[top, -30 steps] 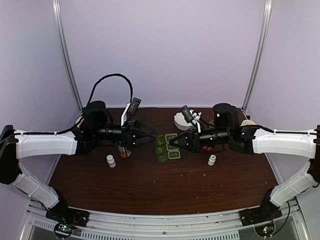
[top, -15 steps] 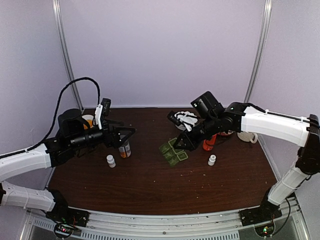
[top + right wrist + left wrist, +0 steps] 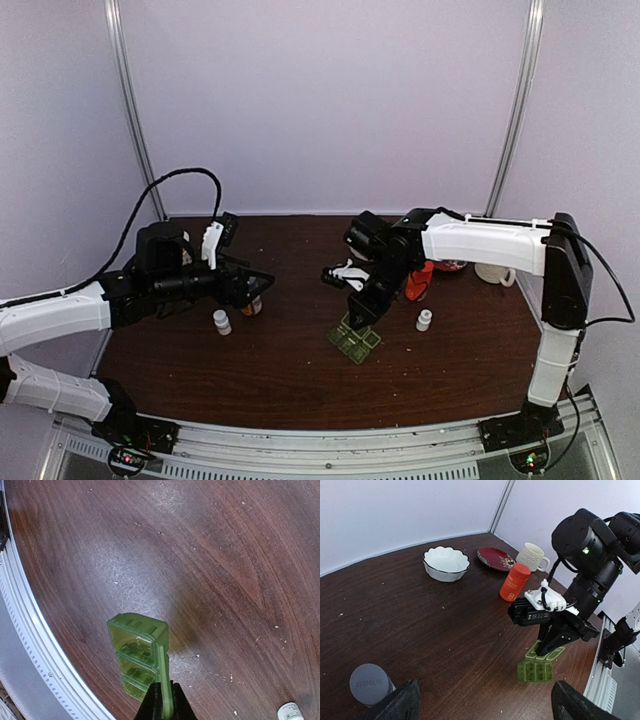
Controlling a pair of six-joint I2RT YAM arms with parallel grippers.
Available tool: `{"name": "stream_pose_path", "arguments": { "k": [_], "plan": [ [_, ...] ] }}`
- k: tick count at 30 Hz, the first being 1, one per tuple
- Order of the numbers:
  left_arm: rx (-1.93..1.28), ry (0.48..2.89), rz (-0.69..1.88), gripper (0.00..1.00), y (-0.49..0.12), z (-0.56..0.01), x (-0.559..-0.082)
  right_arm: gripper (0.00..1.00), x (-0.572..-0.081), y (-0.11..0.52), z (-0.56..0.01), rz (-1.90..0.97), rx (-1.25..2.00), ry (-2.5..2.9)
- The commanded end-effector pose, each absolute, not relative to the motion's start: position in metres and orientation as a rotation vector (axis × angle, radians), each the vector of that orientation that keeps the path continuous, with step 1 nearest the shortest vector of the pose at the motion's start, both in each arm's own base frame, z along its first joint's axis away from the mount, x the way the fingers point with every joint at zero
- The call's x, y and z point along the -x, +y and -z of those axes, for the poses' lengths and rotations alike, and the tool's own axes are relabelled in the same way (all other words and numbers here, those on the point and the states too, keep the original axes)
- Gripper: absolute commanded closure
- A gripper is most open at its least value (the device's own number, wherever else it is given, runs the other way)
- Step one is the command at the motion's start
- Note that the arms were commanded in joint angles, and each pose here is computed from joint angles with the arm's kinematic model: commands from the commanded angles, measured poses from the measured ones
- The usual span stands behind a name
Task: Sort the pills into containers
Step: Place the pill container at the center of the board.
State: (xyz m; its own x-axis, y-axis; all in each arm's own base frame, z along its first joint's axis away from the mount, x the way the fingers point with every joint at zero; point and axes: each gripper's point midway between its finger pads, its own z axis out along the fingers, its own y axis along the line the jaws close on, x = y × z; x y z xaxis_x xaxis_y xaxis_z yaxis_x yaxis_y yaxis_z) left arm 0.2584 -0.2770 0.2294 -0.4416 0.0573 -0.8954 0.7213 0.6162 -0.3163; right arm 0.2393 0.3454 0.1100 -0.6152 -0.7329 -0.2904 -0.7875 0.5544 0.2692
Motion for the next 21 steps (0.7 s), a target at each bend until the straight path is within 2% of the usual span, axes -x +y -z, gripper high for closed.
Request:
{"name": "stream_pose_path", "arguments": {
  "k": [1, 8, 10, 14, 21],
  "plan": [
    [-0.627, 1.846, 0.893, 0.05, -0.28, -0.239, -0.261, 0.9, -0.24, 0.349, -0.102, -0.549, 1.339, 2.683],
    [-0.639, 1.883, 0.903, 0.06, -0.284, -0.227, -0.261, 0.88, -0.246, 0.363, -0.086, -0.577, 1.37, 2.697],
    [-0.642, 1.895, 0.904, 0.06, -0.284, -0.223, -0.261, 0.78, -0.249, 0.367, -0.085, -0.581, 1.378, 2.692],
    [-0.647, 1.921, 0.903, 0.06, -0.286, -0.214, -0.261, 0.46, -0.257, 0.367, -0.089, -0.548, 1.345, 2.668],
    [-0.712, 1.975, 0.834, 0.09, -0.303, -0.195, -0.256, 0.38, -0.266, 0.358, -0.116, -0.563, 1.199, 2.595]
  ]
}}
